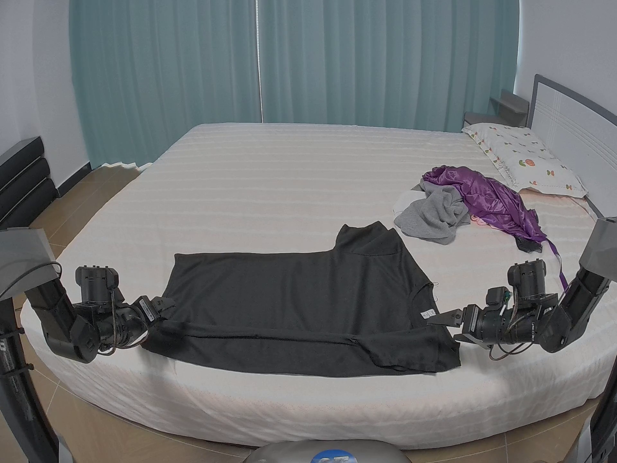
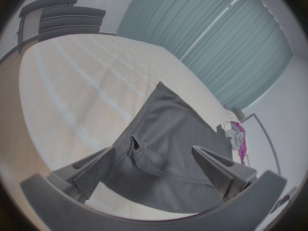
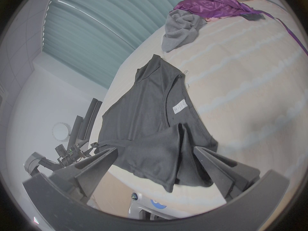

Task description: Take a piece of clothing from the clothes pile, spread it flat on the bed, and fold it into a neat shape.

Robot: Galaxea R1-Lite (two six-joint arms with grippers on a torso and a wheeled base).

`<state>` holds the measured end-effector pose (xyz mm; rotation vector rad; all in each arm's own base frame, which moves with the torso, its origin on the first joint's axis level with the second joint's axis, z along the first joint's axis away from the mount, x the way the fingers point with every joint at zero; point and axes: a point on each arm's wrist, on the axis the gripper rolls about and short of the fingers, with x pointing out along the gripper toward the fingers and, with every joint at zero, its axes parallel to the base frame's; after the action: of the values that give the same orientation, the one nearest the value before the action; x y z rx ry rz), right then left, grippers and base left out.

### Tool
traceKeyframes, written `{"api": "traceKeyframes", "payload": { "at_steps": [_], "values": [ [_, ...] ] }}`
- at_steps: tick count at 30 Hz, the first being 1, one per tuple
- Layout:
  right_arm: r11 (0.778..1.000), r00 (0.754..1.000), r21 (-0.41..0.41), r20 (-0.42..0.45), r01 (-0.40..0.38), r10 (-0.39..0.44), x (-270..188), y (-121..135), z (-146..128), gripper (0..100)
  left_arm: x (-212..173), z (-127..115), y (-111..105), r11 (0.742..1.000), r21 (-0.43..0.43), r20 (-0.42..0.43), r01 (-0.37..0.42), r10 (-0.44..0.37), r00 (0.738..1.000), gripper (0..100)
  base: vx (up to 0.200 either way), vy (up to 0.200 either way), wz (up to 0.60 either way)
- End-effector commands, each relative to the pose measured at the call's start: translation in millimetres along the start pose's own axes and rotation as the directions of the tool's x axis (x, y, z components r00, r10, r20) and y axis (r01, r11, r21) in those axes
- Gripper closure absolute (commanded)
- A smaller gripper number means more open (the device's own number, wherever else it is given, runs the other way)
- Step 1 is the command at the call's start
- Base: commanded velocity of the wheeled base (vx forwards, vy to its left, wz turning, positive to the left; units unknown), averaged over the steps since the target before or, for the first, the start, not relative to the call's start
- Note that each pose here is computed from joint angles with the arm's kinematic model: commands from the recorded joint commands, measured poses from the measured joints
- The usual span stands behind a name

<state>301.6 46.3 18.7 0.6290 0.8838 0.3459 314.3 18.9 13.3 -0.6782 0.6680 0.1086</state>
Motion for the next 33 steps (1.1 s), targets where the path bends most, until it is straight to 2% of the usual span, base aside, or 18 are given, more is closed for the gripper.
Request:
{"api": "traceKeyframes", "payload": {
  "at_steps": [1, 5, 7, 8, 13, 15, 18, 22, 28, 33],
  "values": [
    [0.999, 0.999, 0.041, 0.035, -0.033, 0.032, -29.9, 7.1, -17.3, 0, -44.0, 1.4, -9.4, 0.999, -0.013, 0.073, 0.044, -0.043, 0.996, 0, 0.0, 0.0, 0.0],
    [0.992, 0.993, 0.087, 0.083, -0.086, 0.079, -37.6, 8.5, -28.9, 0, -53.1, -1.2, -10.5, 0.995, -0.078, 0.075, 0.069, -0.063, 0.995, 0, 0.05, 0.0, 0.0],
    [0.992, 0.993, 0.09, 0.085, -0.088, 0.081, -37.9, 8.5, -29.1, 0, -53.1, -1.4, -10.4, 0.994, -0.082, 0.074, 0.068, -0.062, 0.995, 0, 0.2, 0.0, 0.0],
    [0.984, 0.989, 0.138, 0.107, -0.113, 0.098, -38.6, 6.0, -34.0, 0, -52.3, -1.8, -9.9, 0.991, -0.116, 0.068, 0.068, -0.06, 0.996, 0, 0.2, 0.0, 0.0],
    [0.979, 0.987, 0.164, 0.125, -0.122, 0.102, -33.3, -2.1, -39.0, 0, -51.8, -6.0, -8.4, 0.991, -0.119, 0.052, 0.059, -0.053, 0.997, 0, 0.2, 0.0, 0.0],
    [0.979, 0.988, 0.169, 0.119, -0.116, 0.096, -32.3, -3.8, -40.7, 0, -52.0, -7.2, -8.1, 0.991, -0.121, 0.046, 0.056, -0.05, 0.998, 0, 0.0, 0.0, 0.0],
    [0.978, 0.99, 0.178, 0.112, -0.107, 0.088, -30.5, -6.7, -42.8, 0, -53.4, -16.9, -5.3, 0.994, -0.102, 0.013, 0.028, -0.027, 1.0, 0, 0.0, 0.0, 0.0],
    [0.978, 0.991, 0.182, 0.101, -0.1, 0.083, -30.2, -7.2, -45.9, 0, -57.9, -29.7, -1.5, 1.0, -0.007, -0.041, -0.03, 0.029, 0.999, 0, 0.0, 0.0, 0.0],
    [0.978, 0.992, 0.181, 0.097, -0.1, 0.083, -31.6, -6.5, -47.8, 0, -45.8, -39.0, -2.2, 0.997, 0.011, -0.078, -0.071, 0.071, 0.994, 0, 0.0, 0.0, 0.0],
    [0.979, 0.992, 0.179, 0.087, -0.101, 0.086, -30.5, -5.6, -49.4, 0, -23.5, -35.5, 0.8, 0.996, -0.009, -0.082, -0.084, 0.083, 0.993, 0, 0.0, 0.0, 0.0]
  ]
}}
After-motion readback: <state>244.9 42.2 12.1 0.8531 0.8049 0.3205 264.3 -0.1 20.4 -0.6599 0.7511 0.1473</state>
